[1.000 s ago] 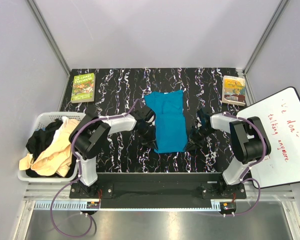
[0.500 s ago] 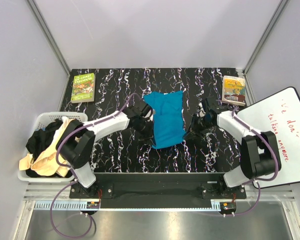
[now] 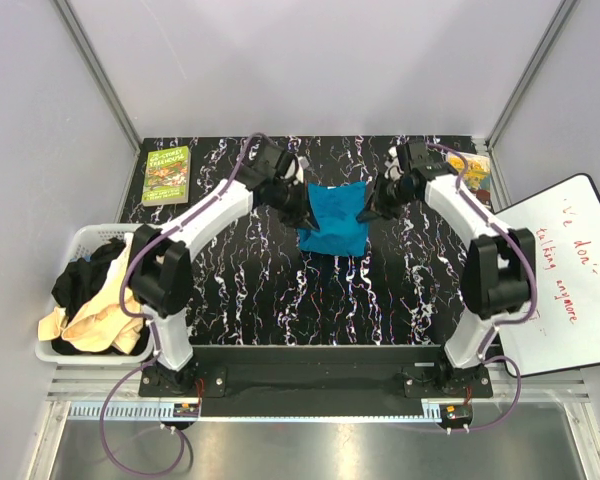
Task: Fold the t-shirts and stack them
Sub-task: Fold the long partially folded tshirt into a neat square, then smooth out wrinkles on the folded tshirt
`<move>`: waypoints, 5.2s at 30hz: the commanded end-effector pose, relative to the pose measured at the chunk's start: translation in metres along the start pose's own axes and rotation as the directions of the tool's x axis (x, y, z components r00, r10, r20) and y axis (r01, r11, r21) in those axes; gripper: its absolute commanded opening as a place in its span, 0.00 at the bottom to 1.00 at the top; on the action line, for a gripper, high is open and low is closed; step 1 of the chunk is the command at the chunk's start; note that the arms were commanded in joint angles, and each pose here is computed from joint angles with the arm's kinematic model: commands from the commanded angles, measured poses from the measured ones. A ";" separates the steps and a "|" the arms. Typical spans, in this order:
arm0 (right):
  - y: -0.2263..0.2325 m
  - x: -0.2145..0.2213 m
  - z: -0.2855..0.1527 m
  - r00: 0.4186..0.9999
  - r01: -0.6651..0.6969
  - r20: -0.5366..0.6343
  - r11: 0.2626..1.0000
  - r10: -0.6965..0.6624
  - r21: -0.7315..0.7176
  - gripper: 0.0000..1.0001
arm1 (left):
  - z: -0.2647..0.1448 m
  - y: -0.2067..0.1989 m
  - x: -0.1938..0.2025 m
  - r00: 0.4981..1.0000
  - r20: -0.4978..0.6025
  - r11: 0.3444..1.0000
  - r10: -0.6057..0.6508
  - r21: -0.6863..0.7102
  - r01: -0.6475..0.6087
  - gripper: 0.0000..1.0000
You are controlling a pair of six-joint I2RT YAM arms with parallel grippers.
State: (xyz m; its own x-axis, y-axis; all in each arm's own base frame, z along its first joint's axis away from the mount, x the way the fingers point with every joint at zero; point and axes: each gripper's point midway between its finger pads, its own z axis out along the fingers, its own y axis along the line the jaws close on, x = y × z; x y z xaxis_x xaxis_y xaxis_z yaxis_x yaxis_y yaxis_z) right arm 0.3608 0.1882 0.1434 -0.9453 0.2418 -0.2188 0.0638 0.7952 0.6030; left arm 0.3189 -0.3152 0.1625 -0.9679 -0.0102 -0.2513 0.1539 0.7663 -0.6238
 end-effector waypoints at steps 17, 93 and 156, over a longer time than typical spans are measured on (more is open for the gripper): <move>-0.011 -0.155 0.084 0.995 0.040 0.090 0.999 -0.036 -0.035 0.16 | 0.031 0.054 -0.154 0.976 0.108 0.974 -0.191 0.142 0.175 0.11; -0.034 -0.154 0.125 0.995 -0.043 0.089 0.999 0.040 0.031 0.38 | 0.089 0.122 -0.104 0.956 -0.013 0.955 -0.294 0.028 0.294 0.00; -0.038 -0.176 0.102 0.963 0.033 0.254 0.975 -0.090 0.221 0.32 | 0.058 0.106 -0.102 0.972 -0.034 0.970 -0.233 0.058 0.235 0.84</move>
State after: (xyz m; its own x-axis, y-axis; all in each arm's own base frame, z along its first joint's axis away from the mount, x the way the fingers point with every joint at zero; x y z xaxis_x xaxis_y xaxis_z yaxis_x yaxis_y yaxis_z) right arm 0.5415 0.1751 0.0566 -0.8729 0.3020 -0.3832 0.1321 0.9023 0.4103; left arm 0.4484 -0.2804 0.0422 -0.9809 -0.1944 0.0041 -0.1403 0.6929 -0.7072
